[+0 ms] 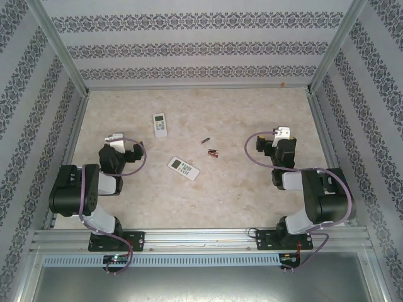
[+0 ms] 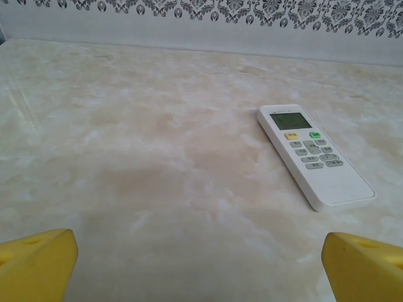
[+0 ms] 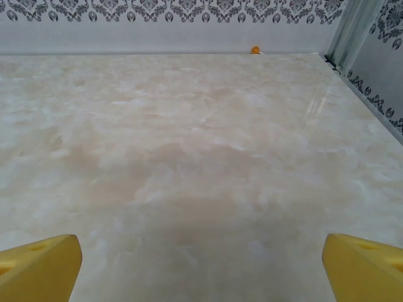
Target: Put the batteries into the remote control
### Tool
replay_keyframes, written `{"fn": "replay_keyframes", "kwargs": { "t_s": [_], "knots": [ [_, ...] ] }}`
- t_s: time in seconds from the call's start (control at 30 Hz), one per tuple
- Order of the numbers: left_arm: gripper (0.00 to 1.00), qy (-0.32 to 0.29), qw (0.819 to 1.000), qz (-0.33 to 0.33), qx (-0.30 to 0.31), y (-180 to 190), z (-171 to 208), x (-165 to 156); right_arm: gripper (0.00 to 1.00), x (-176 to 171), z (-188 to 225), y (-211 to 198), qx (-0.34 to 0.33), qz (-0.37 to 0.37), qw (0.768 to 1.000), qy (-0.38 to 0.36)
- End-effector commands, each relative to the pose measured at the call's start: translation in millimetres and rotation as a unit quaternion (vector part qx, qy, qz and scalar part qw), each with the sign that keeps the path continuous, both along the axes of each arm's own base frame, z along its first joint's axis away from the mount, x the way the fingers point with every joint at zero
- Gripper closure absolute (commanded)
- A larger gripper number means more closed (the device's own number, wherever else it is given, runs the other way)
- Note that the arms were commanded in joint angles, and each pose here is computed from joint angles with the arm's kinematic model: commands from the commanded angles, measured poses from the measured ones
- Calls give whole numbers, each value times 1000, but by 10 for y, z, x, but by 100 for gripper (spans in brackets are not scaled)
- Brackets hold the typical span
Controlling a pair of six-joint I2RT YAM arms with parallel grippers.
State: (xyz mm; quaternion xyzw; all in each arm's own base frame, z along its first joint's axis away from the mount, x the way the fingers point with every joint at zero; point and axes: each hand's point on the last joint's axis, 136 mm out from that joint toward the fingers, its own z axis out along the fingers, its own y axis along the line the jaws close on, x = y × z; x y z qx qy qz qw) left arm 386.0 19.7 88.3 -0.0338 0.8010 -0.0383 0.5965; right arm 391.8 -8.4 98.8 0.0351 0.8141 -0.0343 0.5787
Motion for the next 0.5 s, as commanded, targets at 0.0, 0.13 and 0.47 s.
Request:
{"fn": "replay_keyframes", "kwargs": {
  "t_s": [0.0, 0.13, 0.47],
  "knots": [
    [0, -5, 1000, -14, 5, -48, 42, 36, 2, 40, 86, 28, 4, 4, 1000, -19],
    [0, -5, 1000, -14, 5, -49, 47, 42, 2, 41, 81, 28, 6, 5, 1000, -18],
    [0, 1, 1000, -13, 7, -51, 35, 56, 2, 50, 78, 26, 9, 6, 1000, -16]
  ]
}}
